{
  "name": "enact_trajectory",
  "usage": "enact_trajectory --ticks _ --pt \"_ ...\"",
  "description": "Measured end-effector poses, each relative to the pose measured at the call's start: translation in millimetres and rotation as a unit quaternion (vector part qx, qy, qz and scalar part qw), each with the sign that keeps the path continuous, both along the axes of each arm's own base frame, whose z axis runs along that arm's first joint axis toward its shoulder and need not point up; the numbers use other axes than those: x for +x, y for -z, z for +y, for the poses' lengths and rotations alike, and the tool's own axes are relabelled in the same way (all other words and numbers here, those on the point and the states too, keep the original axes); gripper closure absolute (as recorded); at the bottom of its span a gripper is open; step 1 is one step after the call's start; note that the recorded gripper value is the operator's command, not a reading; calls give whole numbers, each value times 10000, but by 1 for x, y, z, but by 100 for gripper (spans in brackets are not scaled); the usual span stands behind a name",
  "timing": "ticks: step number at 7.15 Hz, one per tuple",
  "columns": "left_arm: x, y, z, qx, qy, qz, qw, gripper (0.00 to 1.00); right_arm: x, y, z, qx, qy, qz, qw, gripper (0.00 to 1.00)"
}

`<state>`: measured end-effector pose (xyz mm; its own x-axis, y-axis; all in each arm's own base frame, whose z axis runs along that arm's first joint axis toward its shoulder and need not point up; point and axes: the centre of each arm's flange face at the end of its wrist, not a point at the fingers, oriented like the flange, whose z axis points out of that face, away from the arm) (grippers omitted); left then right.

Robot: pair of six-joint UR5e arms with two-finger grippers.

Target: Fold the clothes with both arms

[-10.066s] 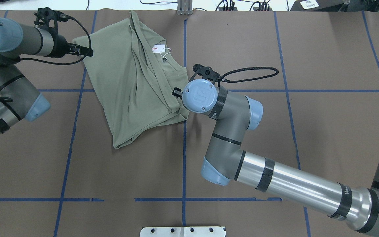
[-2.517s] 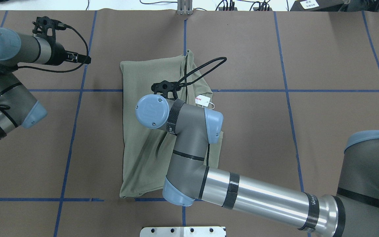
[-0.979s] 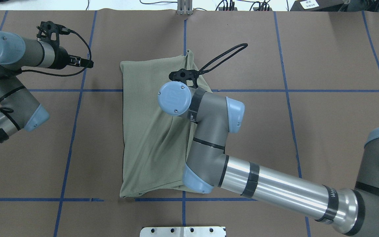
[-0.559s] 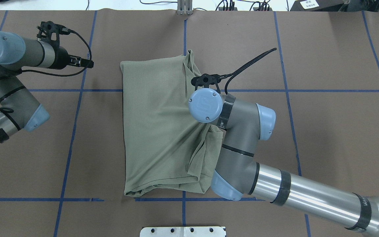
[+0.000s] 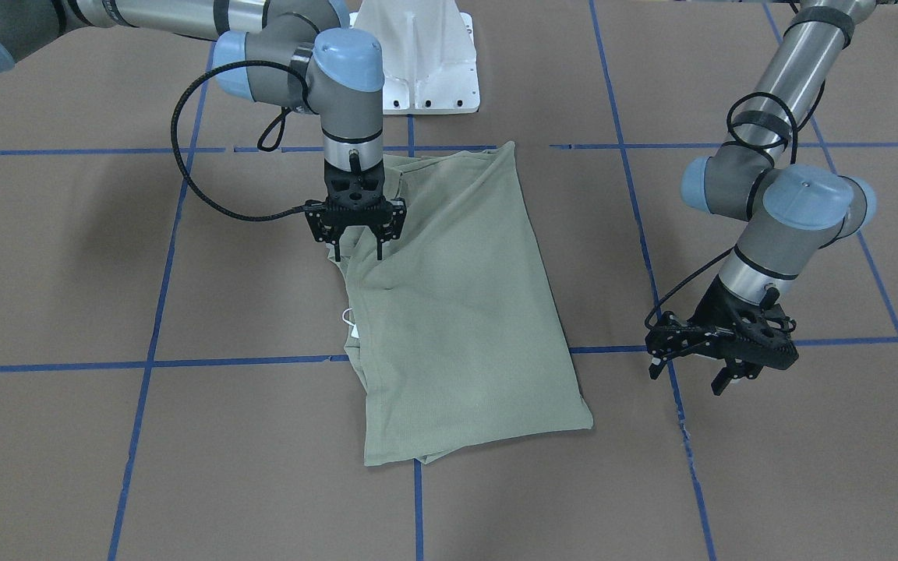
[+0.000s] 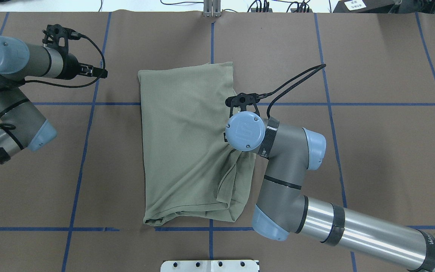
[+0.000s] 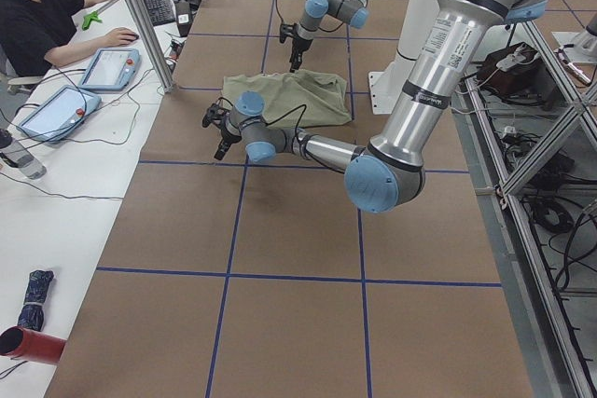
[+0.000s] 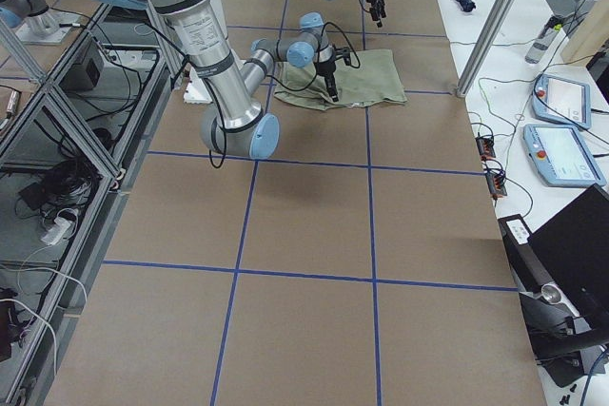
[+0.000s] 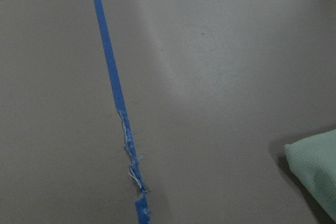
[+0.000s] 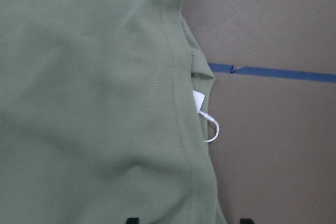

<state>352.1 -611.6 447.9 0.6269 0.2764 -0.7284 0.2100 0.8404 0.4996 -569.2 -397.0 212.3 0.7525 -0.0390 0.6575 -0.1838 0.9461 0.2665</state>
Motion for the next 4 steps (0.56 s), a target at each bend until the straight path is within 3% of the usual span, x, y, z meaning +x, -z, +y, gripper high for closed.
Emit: enact_trajectory --ticks 1,2,3,4 --pt "1 0 1 -2 -10 -2 10000 0 -9 7 23 -163 39 -136 9998 0" --pt "2 -1 1 -6 -13 -5 10000 0 -21 10 43 -306 152 -75 9994 0" --pt "2 -1 1 -8 -15 -7 10000 0 -32 14 57 -456 313 115 9984 9" --pt "2 -2 1 -12 -16 -9 10000 0 -44 16 69 -561 454 281 9970 30"
